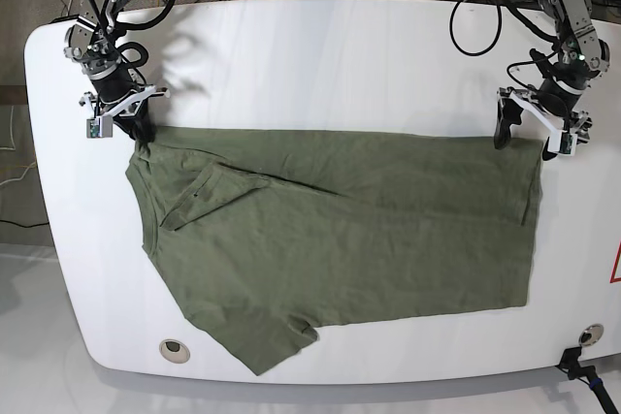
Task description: Fold the T-shirt properly
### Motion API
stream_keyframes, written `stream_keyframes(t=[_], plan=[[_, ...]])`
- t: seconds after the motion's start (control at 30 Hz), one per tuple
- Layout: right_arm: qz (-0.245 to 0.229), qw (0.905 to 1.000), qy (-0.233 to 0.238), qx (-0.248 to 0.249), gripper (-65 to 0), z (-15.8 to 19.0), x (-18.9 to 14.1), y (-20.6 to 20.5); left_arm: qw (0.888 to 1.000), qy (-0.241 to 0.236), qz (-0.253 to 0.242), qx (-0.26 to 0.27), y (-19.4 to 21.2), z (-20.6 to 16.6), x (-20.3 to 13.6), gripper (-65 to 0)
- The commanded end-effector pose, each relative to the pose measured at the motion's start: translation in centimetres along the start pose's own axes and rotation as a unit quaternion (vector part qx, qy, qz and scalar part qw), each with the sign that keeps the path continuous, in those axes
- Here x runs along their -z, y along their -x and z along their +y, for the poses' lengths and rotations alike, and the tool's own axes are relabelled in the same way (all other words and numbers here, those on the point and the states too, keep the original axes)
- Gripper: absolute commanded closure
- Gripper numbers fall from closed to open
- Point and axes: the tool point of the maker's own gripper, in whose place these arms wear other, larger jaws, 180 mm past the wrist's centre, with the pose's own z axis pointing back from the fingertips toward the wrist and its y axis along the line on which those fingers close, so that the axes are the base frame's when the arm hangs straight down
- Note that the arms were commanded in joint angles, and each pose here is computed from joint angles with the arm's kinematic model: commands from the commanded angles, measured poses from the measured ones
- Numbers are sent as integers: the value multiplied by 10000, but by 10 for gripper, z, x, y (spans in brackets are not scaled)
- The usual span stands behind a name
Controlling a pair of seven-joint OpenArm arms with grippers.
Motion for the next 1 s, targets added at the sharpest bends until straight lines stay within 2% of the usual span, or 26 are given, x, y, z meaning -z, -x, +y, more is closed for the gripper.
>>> stream_keyframes(t=[0.0,0.27,0.5,0.9,0.93,0.97], plan=[[-112,9999,10,-86,0,-4,-1,-11,9996,-32,-289,-2,-16,7,0,-564],[-107,9999,8,-74,0,-4,-1,-10,9987,-256,-282,-338,-12,30,8,-564],[-24,9998,-170,-138,0,9,4,-6,9989,-290,-210,-299,-9,36,6,-564],[-16,9997,-196,-131,0,12,5,-5,9968,-278,18,-746,11,44,24,-563],[-16,9997,-196,-131,0,12,5,-5,9967,-273,33,-769,12,43,25,-553],[-21,9997,-197,-126,0,12,5,-5,9967,-270,37,-770,13,42,25,-517]])
